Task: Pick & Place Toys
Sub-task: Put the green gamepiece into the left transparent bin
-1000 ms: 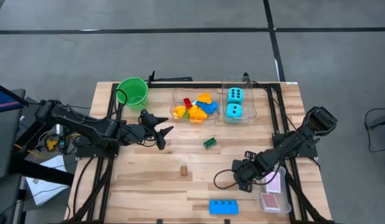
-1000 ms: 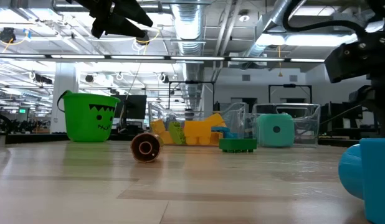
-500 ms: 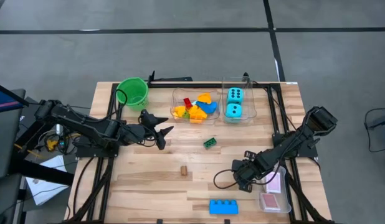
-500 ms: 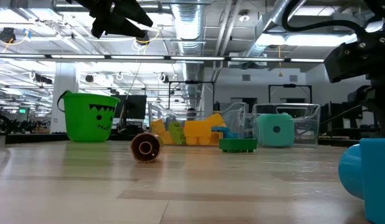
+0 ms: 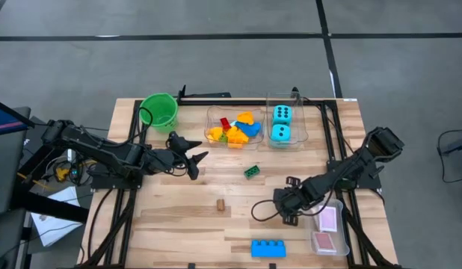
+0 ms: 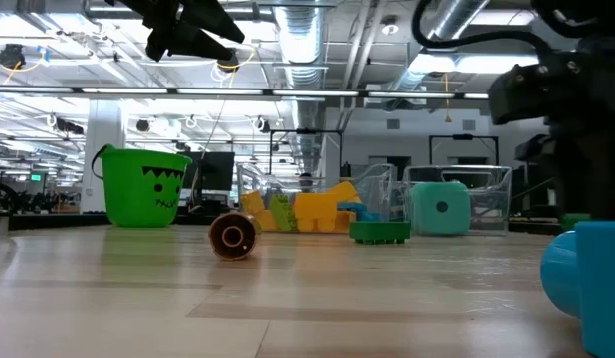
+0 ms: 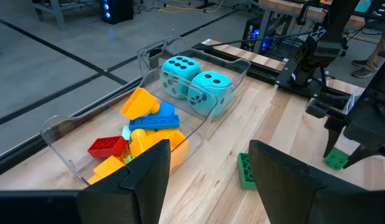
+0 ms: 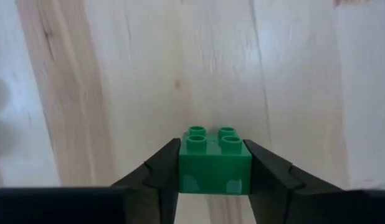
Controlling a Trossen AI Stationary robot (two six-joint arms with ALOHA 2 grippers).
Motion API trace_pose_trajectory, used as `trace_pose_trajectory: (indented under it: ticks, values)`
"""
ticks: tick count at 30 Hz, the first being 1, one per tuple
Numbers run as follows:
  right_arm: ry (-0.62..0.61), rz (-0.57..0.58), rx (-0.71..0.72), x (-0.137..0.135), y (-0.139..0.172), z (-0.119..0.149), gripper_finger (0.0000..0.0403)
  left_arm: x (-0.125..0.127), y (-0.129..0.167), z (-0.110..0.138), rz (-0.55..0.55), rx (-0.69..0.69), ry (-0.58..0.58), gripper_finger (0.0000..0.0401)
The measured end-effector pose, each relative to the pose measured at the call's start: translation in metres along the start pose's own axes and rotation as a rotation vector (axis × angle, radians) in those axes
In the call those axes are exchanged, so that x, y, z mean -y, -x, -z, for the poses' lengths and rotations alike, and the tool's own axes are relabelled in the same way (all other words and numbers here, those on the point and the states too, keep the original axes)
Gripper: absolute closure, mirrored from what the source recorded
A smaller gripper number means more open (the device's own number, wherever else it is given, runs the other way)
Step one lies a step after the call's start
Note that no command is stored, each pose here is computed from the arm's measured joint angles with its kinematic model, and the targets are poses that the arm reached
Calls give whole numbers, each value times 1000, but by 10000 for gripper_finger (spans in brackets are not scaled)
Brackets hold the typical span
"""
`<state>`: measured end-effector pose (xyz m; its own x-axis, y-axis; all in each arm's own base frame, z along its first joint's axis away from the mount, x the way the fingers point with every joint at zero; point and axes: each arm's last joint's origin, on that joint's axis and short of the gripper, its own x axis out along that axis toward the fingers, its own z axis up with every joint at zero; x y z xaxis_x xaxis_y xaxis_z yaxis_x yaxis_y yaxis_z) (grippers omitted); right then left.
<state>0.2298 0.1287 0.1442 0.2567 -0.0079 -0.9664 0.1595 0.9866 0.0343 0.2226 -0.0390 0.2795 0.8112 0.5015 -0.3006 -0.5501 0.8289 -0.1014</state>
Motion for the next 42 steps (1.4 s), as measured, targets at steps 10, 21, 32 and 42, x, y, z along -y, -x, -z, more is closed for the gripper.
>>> trace_pose_trajectory:
  ticks: [10, 21, 32, 42]
  values:
    - [52, 24, 88, 16, 7, -20, 267, 0, 0, -1, 3, 7, 7, 188]
    - [131, 98, 322, 47, 56, -60, 267, 0, 0, -1, 4, 9, 10, 188]
    - [17, 225, 590, 119, 90, -98, 264, 0, 0, -1, 3, 10, -9, 188]
    - [-182, 290, 695, 176, 91, -115, 263, 0, 0, -1, 3, 9, -10, 188]
